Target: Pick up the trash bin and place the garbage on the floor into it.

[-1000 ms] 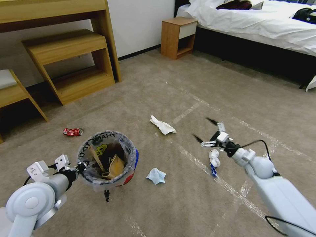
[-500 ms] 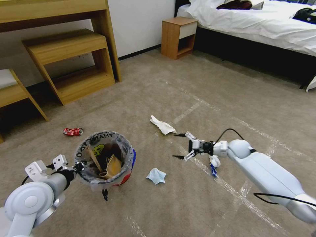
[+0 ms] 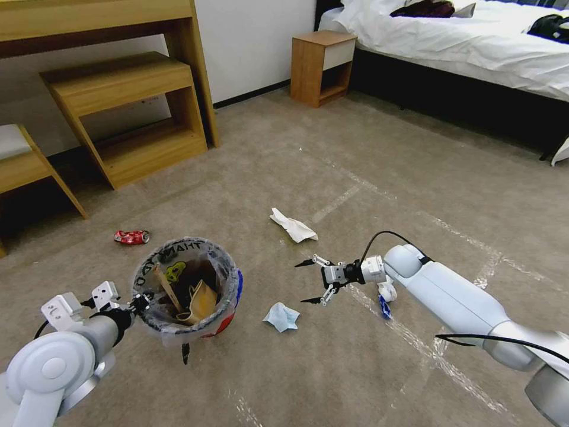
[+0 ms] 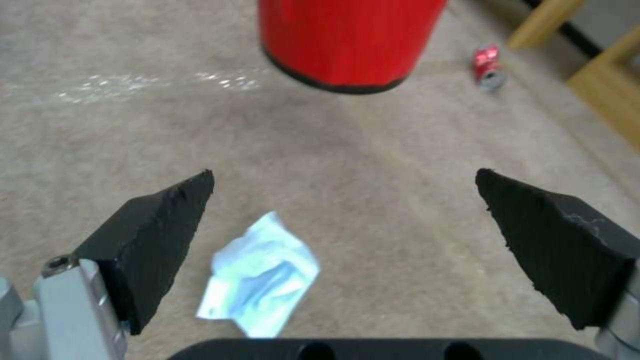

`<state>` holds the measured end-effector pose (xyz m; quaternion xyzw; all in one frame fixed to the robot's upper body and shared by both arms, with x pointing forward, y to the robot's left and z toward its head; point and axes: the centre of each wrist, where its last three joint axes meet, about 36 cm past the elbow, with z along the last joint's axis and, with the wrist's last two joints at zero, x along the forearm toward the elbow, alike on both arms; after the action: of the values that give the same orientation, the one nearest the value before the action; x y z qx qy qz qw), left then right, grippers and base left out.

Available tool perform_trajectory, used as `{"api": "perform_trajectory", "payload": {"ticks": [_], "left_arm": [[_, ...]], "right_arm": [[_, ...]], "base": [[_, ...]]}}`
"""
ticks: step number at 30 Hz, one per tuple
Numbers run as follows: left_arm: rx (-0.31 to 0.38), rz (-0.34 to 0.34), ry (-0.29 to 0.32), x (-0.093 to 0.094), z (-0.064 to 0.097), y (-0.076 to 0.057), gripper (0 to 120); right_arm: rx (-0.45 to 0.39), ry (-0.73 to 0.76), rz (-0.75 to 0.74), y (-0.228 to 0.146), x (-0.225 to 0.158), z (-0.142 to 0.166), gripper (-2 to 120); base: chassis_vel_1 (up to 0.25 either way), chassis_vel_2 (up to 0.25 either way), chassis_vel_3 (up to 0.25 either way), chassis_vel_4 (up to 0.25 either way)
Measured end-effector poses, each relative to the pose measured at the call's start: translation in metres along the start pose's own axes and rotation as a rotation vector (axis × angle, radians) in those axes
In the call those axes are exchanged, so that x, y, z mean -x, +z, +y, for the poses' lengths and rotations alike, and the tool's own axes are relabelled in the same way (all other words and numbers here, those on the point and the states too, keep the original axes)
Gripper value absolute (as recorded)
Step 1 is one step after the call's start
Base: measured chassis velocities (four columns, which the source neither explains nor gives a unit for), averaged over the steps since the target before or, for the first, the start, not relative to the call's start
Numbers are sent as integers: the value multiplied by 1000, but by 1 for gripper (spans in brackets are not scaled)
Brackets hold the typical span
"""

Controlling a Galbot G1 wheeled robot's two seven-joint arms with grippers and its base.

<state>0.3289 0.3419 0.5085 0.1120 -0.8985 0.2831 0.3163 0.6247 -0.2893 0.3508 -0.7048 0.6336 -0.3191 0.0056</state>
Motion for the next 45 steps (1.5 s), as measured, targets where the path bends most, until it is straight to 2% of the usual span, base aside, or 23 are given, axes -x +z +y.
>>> {"api": "perform_trajectory", "payload": {"ticks": [9,13,24,36,45], "left_arm": [[-1,-1,-4,-2,0,5,0],[1,0,-3,-3,-1,6,0],[5,5,2,-2,-4,10,0],[20,16,10,2,-7,11,0],[27,32,17,11,-9,14,0]], "right_arm": [[47,-76,26,20,11,23,100],[75,-104,36,29,13,45,100],[114,-112,81,47,6,71,100],[169,-8,129,61,-22,74,100],[210,140,149,72,-39,75,100]], "base": [[0,0,0,0],[0,0,0,0],[0,0,0,0],[0,0,0,0],[0,0,0,0]]}}
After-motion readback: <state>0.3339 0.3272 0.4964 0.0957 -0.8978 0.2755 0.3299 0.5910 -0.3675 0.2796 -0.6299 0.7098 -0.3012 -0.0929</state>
